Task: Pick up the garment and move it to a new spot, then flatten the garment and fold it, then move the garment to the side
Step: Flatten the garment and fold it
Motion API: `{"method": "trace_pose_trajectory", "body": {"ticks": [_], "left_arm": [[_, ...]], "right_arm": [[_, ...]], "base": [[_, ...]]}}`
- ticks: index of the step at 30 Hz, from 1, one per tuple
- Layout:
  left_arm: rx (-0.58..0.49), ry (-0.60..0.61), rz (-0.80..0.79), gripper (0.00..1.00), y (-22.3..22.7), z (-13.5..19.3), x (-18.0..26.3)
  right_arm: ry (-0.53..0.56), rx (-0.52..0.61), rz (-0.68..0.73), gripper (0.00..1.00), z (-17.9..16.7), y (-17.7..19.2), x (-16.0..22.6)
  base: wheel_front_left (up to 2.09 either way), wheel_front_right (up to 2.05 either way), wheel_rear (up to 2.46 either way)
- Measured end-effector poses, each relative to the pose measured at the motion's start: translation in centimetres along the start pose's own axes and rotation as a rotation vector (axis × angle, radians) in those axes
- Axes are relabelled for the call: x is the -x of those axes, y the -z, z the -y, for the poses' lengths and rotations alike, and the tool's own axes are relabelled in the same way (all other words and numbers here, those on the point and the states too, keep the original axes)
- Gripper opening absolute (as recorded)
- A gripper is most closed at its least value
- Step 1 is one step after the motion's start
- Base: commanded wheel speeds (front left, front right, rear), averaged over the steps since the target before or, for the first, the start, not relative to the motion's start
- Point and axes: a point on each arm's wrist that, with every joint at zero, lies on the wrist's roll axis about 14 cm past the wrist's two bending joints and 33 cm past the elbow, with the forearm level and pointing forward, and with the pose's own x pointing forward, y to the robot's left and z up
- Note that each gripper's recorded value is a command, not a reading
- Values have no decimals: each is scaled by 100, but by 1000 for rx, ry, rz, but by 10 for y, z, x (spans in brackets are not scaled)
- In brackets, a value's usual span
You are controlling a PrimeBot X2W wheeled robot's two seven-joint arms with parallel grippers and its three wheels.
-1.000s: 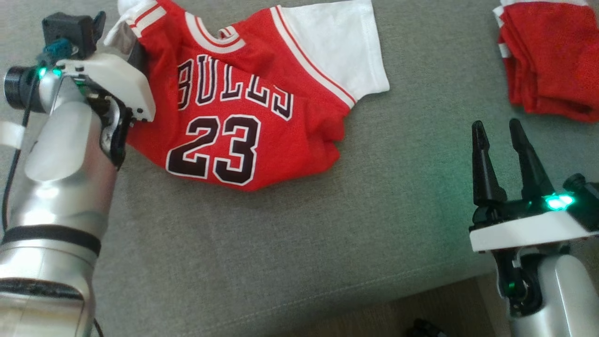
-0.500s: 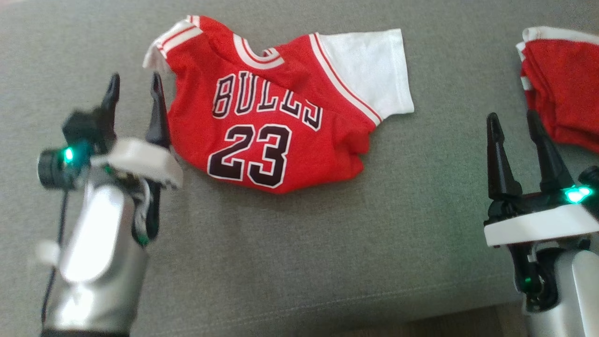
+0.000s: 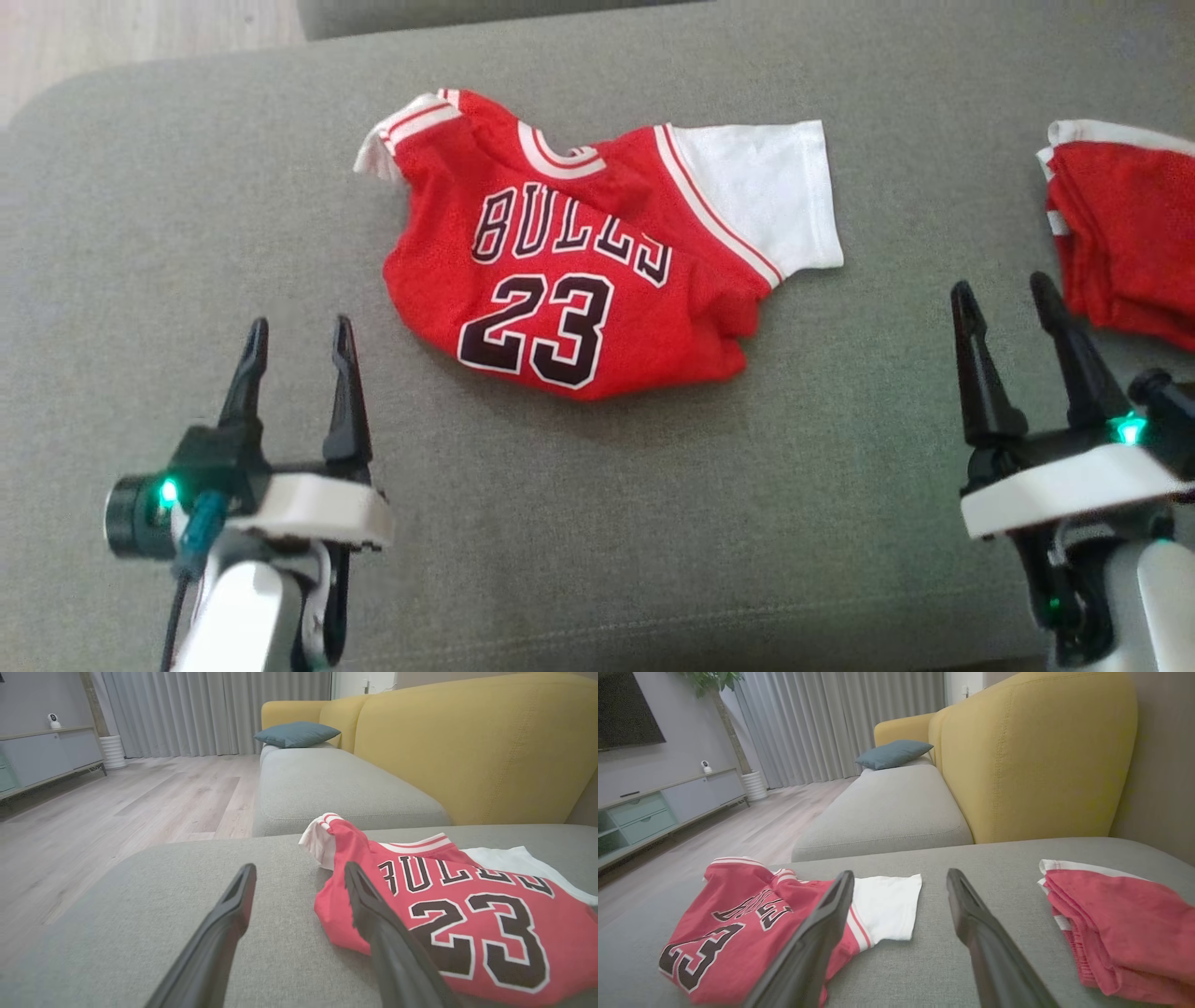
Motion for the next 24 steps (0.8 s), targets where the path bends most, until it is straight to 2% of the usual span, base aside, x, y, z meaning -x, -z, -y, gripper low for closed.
{"method": "trace_pose_trajectory", "body": {"ticks": [10, 24], "left_arm": [[2, -19, -3, 100, -3, -3, 24], [16, 11, -6, 100, -5, 5, 25]], "right_arm": [[-27, -4, -23, 100, -11, 4, 9], [-42, -5, -31, 100, -16, 4, 9]], "base": [[0, 0, 0], [0, 0, 0]]}}
